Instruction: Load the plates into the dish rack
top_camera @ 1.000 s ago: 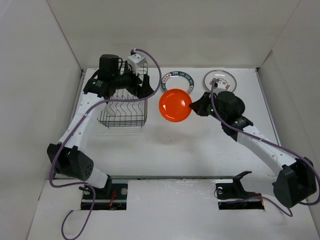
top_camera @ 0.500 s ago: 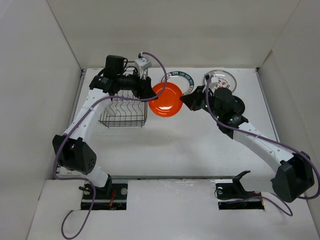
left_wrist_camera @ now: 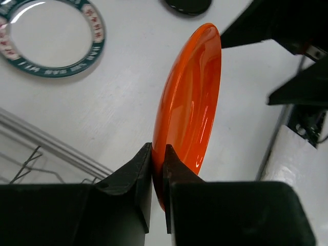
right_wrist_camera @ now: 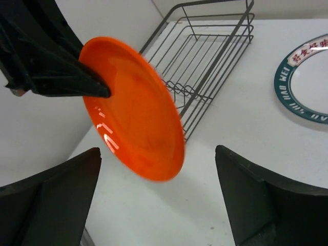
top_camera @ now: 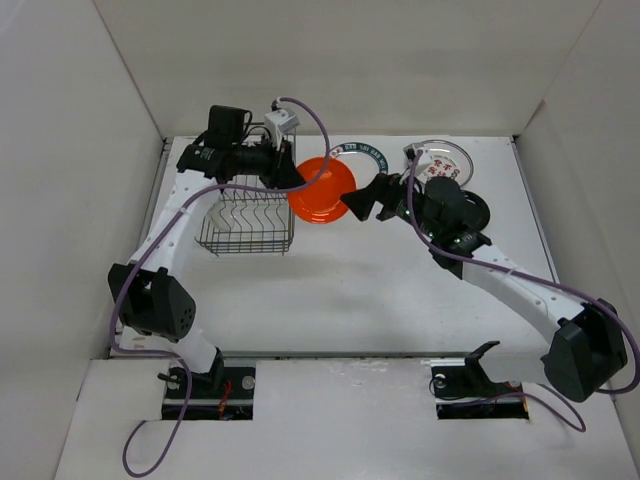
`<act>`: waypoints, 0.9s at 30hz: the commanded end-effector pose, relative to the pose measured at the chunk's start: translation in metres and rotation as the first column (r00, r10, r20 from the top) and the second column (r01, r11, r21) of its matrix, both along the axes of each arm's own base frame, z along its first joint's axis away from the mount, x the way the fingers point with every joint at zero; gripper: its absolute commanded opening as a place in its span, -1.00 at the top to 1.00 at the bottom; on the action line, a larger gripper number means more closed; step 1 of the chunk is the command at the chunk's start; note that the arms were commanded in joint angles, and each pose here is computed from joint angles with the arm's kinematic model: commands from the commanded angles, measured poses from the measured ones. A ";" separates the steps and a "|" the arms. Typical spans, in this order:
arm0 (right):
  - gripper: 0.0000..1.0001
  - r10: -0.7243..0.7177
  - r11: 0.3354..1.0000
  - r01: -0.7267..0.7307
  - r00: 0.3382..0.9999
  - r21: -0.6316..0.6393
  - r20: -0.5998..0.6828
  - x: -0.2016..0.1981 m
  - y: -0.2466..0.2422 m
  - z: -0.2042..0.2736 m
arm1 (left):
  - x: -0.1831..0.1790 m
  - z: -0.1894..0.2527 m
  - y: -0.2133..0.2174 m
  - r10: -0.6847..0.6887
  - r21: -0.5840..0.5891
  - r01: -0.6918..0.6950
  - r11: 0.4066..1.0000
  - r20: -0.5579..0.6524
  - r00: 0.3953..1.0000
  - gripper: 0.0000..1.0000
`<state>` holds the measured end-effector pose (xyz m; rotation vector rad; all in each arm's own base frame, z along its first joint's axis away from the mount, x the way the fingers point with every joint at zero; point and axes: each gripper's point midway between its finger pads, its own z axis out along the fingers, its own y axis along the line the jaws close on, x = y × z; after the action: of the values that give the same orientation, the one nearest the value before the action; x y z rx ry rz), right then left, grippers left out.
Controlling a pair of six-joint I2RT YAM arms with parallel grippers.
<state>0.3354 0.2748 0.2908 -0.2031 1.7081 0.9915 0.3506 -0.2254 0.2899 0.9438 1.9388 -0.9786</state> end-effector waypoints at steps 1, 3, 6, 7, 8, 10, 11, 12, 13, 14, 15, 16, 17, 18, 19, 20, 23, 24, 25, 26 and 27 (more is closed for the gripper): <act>-1.00 -0.055 0.997 0.051 0.996 0.058 0.064 0.006 -0.002 0.029 | 0.035 0.047 0.033 0.217 -0.018 -0.217 0.976 0.147 0.965 1.00; -1.00 -0.105 0.994 0.103 0.993 0.048 0.048 0.010 -0.010 0.026 | 0.056 0.061 0.070 0.420 0.019 -0.435 0.900 0.231 0.878 1.00; -1.00 -0.155 0.988 0.155 0.988 0.008 0.015 0.015 -0.018 0.013 | 0.074 0.064 0.128 0.641 0.099 -0.705 0.703 0.343 0.687 1.00; -1.00 -0.165 0.986 0.165 0.986 -0.021 0.001 0.015 -0.020 0.005 | 0.075 0.069 0.145 0.683 0.104 -0.759 0.642 0.371 0.629 1.00; -1.00 -0.165 0.986 0.165 0.986 -0.031 -0.009 0.016 -0.017 0.002 | 0.077 0.069 0.157 0.712 0.115 -0.799 0.591 0.391 0.583 1.00; -1.00 -0.185 0.982 0.184 0.982 -0.052 -0.028 0.019 -0.019 -0.004 | 0.077 0.061 0.192 0.781 0.169 -0.887 0.429 0.424 0.458 1.00; -1.00 -0.194 0.979 0.191 0.980 -0.075 -0.037 0.021 -0.020 -0.009 | 0.076 0.059 0.199 0.799 0.175 -0.904 0.390 0.424 0.427 1.00; -1.00 -0.194 0.979 0.191 0.980 -0.075 -0.037 0.021 -0.020 -0.009 | 0.075 0.050 0.212 0.817 0.207 -0.926 0.315 0.437 0.375 1.00; -1.00 -0.205 0.976 0.200 0.978 -0.089 -0.049 0.024 -0.020 -0.014 | 0.073 0.047 0.217 0.828 0.213 -0.936 0.282 0.440 0.349 1.00; -1.00 -0.205 0.976 0.200 0.977 -0.091 -0.051 0.024 -0.020 -0.012 | 0.075 0.044 0.223 0.830 0.225 -0.942 0.248 0.452 0.327 1.00; -1.00 -0.205 0.975 0.198 0.976 -0.105 -0.065 0.025 -0.020 -0.019 | 0.073 0.034 0.231 0.837 0.242 -0.950 0.197 0.464 0.291 1.00; -1.00 -0.205 0.975 0.198 0.976 -0.105 -0.066 0.027 -0.019 -0.018 | 0.073 0.030 0.237 0.837 0.245 -0.956 0.158 0.480 0.262 1.00; -1.00 -0.206 0.974 0.197 0.976 -0.115 -0.076 0.026 -0.019 -0.022 | 0.072 0.028 0.244 0.836 0.248 -0.961 0.120 0.497 0.232 1.00; -1.00 -0.206 0.973 0.196 0.975 -0.123 -0.084 0.027 -0.019 -0.024 | 0.071 0.024 0.247 0.835 0.251 -0.963 0.099 0.505 0.218 1.00; -1.00 -0.207 0.973 0.196 0.975 -0.123 -0.084 0.027 -0.019 -0.024 | 0.069 0.017 0.257 0.822 0.275 -0.961 0.042 0.537 0.189 1.00; -1.00 -0.207 0.972 0.194 0.974 -0.131 -0.093 0.026 -0.019 -0.027 | 0.071 0.013 0.259 0.819 0.284 -0.958 0.028 0.543 0.184 1.00; -1.00 -0.208 0.971 0.193 0.973 -0.138 -0.099 0.027 -0.018 -0.031 | 0.074 -0.002 0.262 0.823 0.315 -0.949 0.013 0.535 0.189 1.00; -1.00 -0.207 0.972 0.194 0.974 -0.131 -0.093 0.028 -0.018 -0.026 | 0.074 -0.004 0.266 0.829 0.323 -0.946 0.002 0.528 0.182 1.00; -1.00 -0.208 0.971 0.192 0.972 -0.144 -0.105 0.029 -0.018 -0.032 | 0.074 -0.006 0.264 0.831 0.333 -0.943 0.016 0.520 0.198 1.00; -1.00 -0.208 0.971 0.192 0.972 -0.144 -0.106 0.029 -0.018 -0.032 | 0.078 -0.007 0.259 0.839 0.329 -0.944 0.039 0.502 0.210 1.00; -1.00 -0.208 0.971 0.192 0.972 -0.144 -0.106 0.029 -0.018 -0.032 | 0.079 -0.011 0.259 0.838 0.347 -0.937 0.038 0.500 0.220 1.00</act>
<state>0.3580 0.2522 0.2315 -0.0515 1.9307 0.7435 0.4257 0.0270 0.2648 -0.0712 2.1742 0.5431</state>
